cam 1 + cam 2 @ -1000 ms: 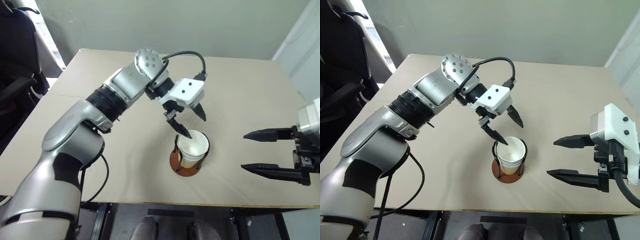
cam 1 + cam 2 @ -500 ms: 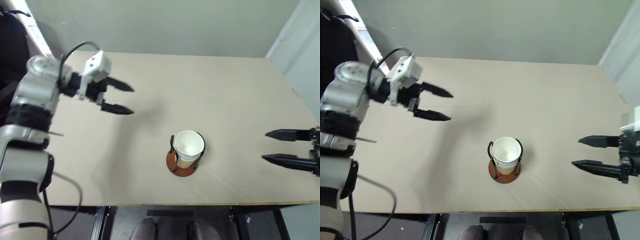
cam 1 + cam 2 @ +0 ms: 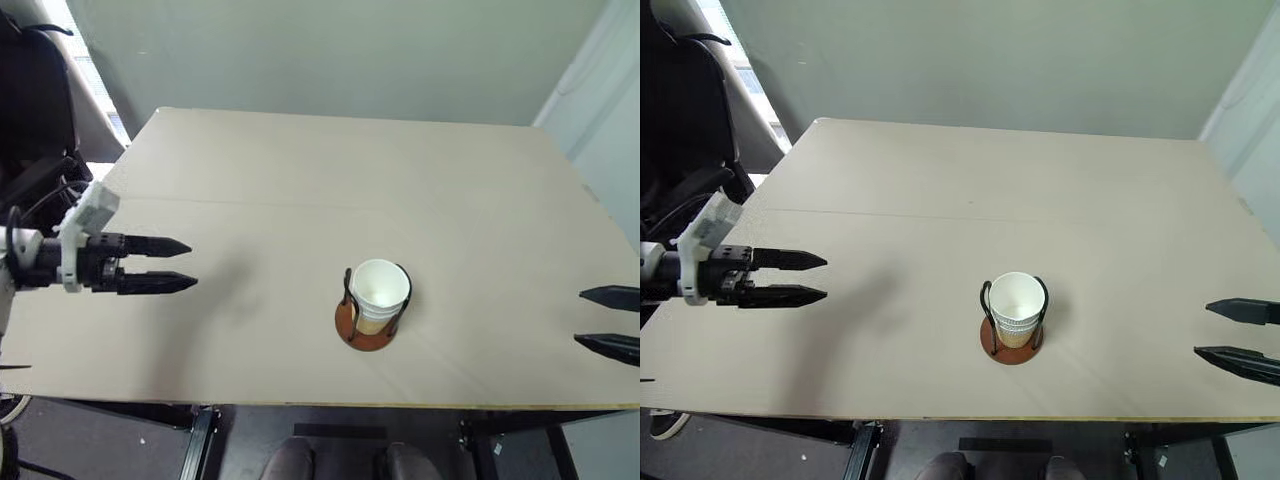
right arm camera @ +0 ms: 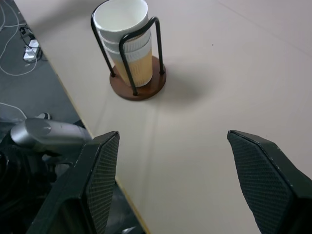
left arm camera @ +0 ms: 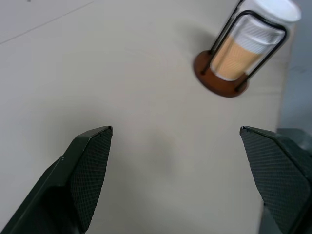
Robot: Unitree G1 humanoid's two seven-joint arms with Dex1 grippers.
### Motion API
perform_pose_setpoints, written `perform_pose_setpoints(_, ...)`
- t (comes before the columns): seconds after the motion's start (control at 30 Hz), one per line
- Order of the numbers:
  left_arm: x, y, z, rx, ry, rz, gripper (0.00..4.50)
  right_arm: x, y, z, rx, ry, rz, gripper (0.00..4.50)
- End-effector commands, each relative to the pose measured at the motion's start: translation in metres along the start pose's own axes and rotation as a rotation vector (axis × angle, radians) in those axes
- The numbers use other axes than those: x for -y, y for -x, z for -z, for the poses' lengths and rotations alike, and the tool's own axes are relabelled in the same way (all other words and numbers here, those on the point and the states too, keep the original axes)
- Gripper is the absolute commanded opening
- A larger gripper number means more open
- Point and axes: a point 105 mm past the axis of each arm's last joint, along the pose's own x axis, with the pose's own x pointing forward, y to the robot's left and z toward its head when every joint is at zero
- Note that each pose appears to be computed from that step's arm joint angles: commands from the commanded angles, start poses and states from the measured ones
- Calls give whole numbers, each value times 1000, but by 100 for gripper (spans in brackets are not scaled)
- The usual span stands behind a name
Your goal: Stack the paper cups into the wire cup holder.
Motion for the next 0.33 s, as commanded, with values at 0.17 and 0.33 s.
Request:
perform_pose_setpoints(0.17, 0, 2, -6, 51, -32, -73, 448, 16, -3, -9, -23, 43, 21, 357)
perform_pose_setpoints(0.33, 2, -2, 2, 82, -11, -91, 448, 17, -11, -7, -18, 38, -11, 357)
